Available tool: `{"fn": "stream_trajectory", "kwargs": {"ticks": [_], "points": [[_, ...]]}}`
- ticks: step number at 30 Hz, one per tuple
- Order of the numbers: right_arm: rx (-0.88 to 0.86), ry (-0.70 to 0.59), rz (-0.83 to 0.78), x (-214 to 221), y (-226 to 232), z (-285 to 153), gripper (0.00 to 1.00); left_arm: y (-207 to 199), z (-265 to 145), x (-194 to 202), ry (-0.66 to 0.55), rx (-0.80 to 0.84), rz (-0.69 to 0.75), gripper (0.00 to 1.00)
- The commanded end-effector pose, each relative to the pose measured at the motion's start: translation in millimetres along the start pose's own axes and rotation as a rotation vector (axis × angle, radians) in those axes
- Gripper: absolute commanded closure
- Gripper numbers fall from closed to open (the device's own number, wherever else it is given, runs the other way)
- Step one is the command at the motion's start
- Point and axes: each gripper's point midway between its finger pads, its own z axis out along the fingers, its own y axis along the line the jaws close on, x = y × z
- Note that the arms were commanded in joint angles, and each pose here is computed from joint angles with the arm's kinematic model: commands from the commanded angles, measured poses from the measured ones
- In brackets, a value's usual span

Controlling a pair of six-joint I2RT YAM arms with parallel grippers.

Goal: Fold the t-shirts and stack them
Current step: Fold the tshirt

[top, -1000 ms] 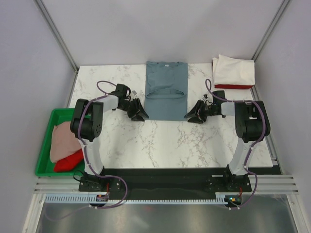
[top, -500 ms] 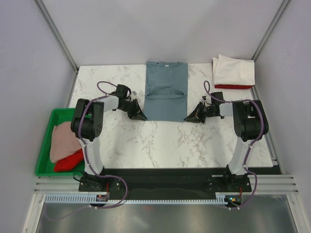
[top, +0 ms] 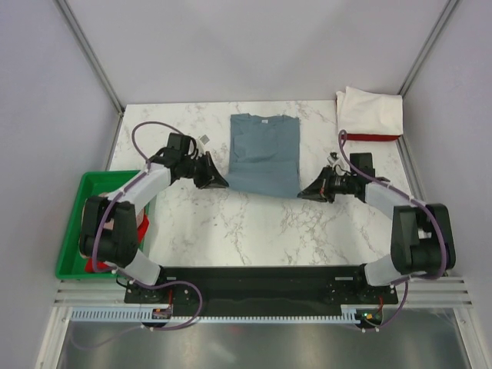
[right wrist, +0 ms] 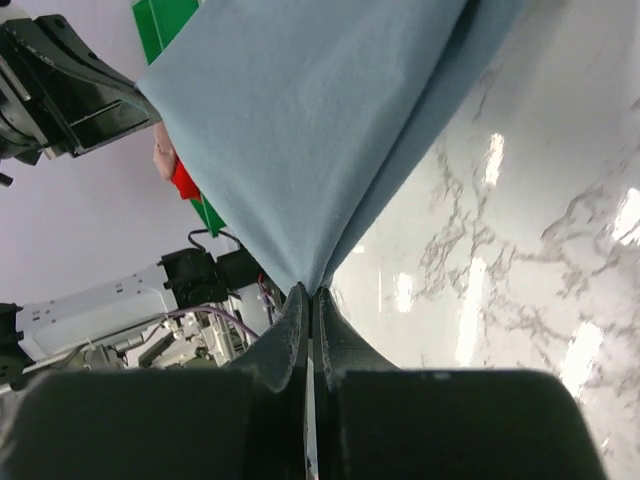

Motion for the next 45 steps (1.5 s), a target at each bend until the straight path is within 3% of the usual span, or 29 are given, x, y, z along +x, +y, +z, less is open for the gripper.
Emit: {"fn": "stream_trajectory", "kwargs": {"ticks": [1, 6, 11, 18, 21, 22, 24, 25, 28, 29, 30, 31, 32, 33, 36, 40, 45], "points": [[-0.016, 0.012, -0.05, 25.0, 9.3, -17.7, 1.0, 0.7, -17.4, 13.8, -0.016, -0.01, 0.048, 0.98], [-0.014, 0.005, -0.11, 36.0, 14.2, -27.2, 1.0, 0.7, -24.9, 25.6, -0.02, -0.004, 0.054, 0.98], [-0.02, -0.051, -0.168, 5.1, 25.3, -23.3, 1.0, -2.6, -13.1, -1.2, -0.037, -0.002, 0.089, 0.98], [-0.063, -0.189, -0.313, -111.2, 68.8, -13.5, 1.0, -37.6, 15.9, -120.0, -0.144, 0.023, 0.247, 0.98], [-0.051, -0.221, -0.307, -157.8, 57.4, -4.2, 1.0, -58.7, 20.4, -168.9, -0.217, 0.046, 0.339, 0.98], [-0.055, -0.238, -0.327, -183.7, 57.7, 2.6, 1.0, -42.9, 40.9, -178.2, -0.202, 0.026, 0.33, 0.98], [-0.052, -0.264, -0.345, -211.4, 54.1, 8.5, 1.0, -58.2, 44.2, -214.8, -0.266, 0.046, 0.389, 0.98], [-0.054, -0.279, -0.356, -236.0, 48.0, 17.3, 1.0, -40.2, 66.4, -222.9, -0.256, 0.028, 0.379, 0.98], [-0.072, -0.314, -0.354, -283.4, 32.3, 42.1, 0.97, -46.8, 78.7, -271.5, -0.374, 0.026, 0.461, 0.98], [-0.066, -0.323, -0.341, -294.5, 25.4, 49.6, 0.94, -26.6, 102.6, -275.4, -0.367, 0.013, 0.451, 0.88], [-0.087, -0.386, -0.425, -321.8, 44.6, 47.7, 0.83, -37.3, 102.0, -293.7, -0.436, 0.036, 0.496, 0.77], [-0.071, -0.373, -0.412, -330.2, 18.6, 67.5, 0.78, -27.9, 109.1, -301.8, -0.463, 0.008, 0.49, 0.68], [-0.063, -0.396, -0.429, -341.4, 16.8, 71.1, 0.65, -20.3, 118.1, -308.7, -0.485, -0.014, 0.498, 0.56], [-0.069, -0.426, -0.465, -353.8, 26.3, 69.4, 0.59, -16.7, 121.4, -312.0, -0.502, -0.043, 0.511, 0.53], [-0.056, -0.437, -0.502, -352.3, 31.3, 59.6, 0.52, -9.6, 107.2, -316.0, -0.534, -0.146, 0.513, 0.5], [-0.054, -0.382, -0.464, -321.5, 27.4, 42.4, 0.44, -23.2, 73.0, -302.2, -0.517, -0.154, 0.54, 0.49], [-0.049, -0.264, -0.375, -273.2, 3.7, 46.6, 0.36, -39.9, 69.7, -253.9, -0.337, -0.012, 0.588, 0.48]]}}
